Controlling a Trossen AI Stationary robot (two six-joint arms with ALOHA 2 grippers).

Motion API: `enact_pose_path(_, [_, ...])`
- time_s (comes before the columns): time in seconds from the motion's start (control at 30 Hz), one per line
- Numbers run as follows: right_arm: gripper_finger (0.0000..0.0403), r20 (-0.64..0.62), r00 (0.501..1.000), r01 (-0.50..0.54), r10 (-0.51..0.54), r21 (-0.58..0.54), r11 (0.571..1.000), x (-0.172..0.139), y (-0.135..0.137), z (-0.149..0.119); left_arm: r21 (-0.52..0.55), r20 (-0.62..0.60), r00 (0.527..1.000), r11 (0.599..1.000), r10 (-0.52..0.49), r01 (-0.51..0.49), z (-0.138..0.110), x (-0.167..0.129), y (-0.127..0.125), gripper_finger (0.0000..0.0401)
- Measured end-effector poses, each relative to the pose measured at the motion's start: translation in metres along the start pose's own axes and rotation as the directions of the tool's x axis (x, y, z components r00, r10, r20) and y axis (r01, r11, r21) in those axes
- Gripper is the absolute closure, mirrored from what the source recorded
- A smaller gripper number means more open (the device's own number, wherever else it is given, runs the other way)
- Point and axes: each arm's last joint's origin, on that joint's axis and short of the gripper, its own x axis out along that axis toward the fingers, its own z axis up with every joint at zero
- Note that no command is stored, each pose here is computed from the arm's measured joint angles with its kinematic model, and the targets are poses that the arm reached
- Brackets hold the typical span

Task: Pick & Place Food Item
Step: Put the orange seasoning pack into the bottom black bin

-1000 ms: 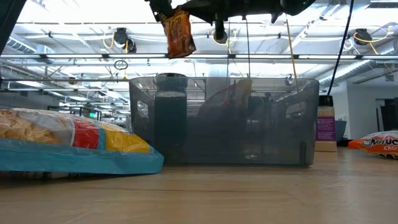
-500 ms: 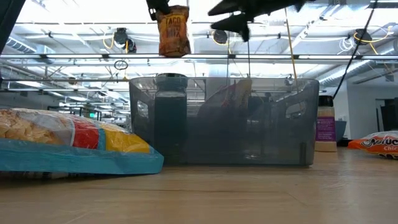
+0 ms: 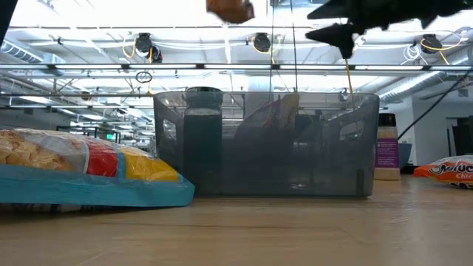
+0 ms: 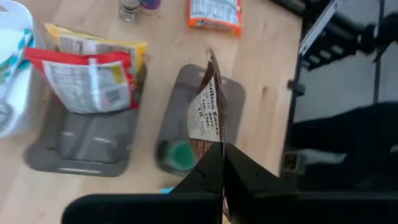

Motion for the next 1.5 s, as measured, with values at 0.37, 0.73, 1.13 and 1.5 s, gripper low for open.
enact_pose_path(0.37, [0.0204,0.002,0.993,-0.117,0.118,0.129,0.985,-0.014,-0.002,-0.022,-0.12,0.105,0.993,0.992,0.06,-0.048,-0.013,0.008,-0.041,0.04])
enact_pose_path(0.73, [0.0207,0.054,0.99,-0.134,0.128,0.13,0.982,-0.011,-0.001,-0.018,-0.101,0.087,0.99,0.99,0.108,-0.099,-0.03,0.026,-0.063,0.04])
enact_pose_path(1.13, [0.0213,0.027,0.997,-0.072,0.068,0.208,0.975,-0.002,-0.005,-0.024,-0.053,-0.07,0.992,0.993,0.104,-0.107,-0.066,0.089,-0.073,0.0401])
enact_pose_path(1.5, [0.0219,0.054,0.996,-0.084,0.07,0.318,0.944,0.016,-0.001,-0.029,0.107,-0.136,0.98,0.986,0.145,-0.131,-0.085,0.121,-0.062,0.04])
